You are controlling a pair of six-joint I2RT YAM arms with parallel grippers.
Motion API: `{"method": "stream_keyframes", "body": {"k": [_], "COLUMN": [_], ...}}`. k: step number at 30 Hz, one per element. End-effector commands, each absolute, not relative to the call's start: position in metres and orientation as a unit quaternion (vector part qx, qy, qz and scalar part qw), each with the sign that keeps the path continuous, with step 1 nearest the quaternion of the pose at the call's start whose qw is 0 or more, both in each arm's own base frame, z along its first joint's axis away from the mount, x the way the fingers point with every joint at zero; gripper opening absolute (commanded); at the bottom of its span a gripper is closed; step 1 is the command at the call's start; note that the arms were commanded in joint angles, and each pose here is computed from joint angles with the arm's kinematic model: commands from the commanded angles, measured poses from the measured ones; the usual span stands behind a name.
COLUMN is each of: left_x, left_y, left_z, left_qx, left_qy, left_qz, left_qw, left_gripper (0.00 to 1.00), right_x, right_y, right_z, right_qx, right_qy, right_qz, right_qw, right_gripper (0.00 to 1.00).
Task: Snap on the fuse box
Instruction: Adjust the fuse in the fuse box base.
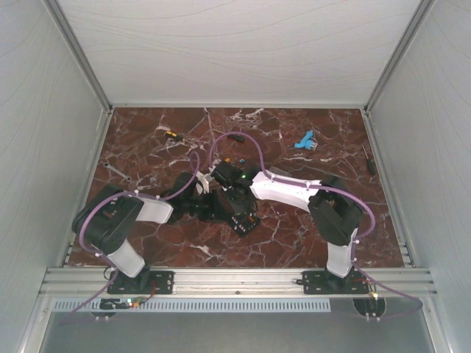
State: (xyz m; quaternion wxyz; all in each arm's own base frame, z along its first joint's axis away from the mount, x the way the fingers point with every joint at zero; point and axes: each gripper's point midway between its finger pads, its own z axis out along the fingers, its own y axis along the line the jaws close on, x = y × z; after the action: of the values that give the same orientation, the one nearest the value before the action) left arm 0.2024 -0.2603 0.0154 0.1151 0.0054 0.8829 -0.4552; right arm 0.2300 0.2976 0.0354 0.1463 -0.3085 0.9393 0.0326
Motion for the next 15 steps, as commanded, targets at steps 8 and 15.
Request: {"method": "stream_keyframes", "body": {"k": [8,15], "left_x": [0.212,0.212], "left_y": [-0.265,-0.266], "left_z": [0.022,0.023], "left_qx": [0.019,0.02], "left_qy": [0.881,0.88], "left_qz": [-0.453,-0.453], "left_qw": [0.138,0.14], "left_gripper": [0.33,0.33], "right_x": [0.218,0.218], "right_y": [0.292,0.292], "right_z": [0.07,0.068], "right_qx": [-0.299,-0.28], "right_qy": [0.93,0.935], "right_qz": [0.075,0.089], "right_qw": [0.201,0.201], "right_gripper": [0.07,0.13]}}
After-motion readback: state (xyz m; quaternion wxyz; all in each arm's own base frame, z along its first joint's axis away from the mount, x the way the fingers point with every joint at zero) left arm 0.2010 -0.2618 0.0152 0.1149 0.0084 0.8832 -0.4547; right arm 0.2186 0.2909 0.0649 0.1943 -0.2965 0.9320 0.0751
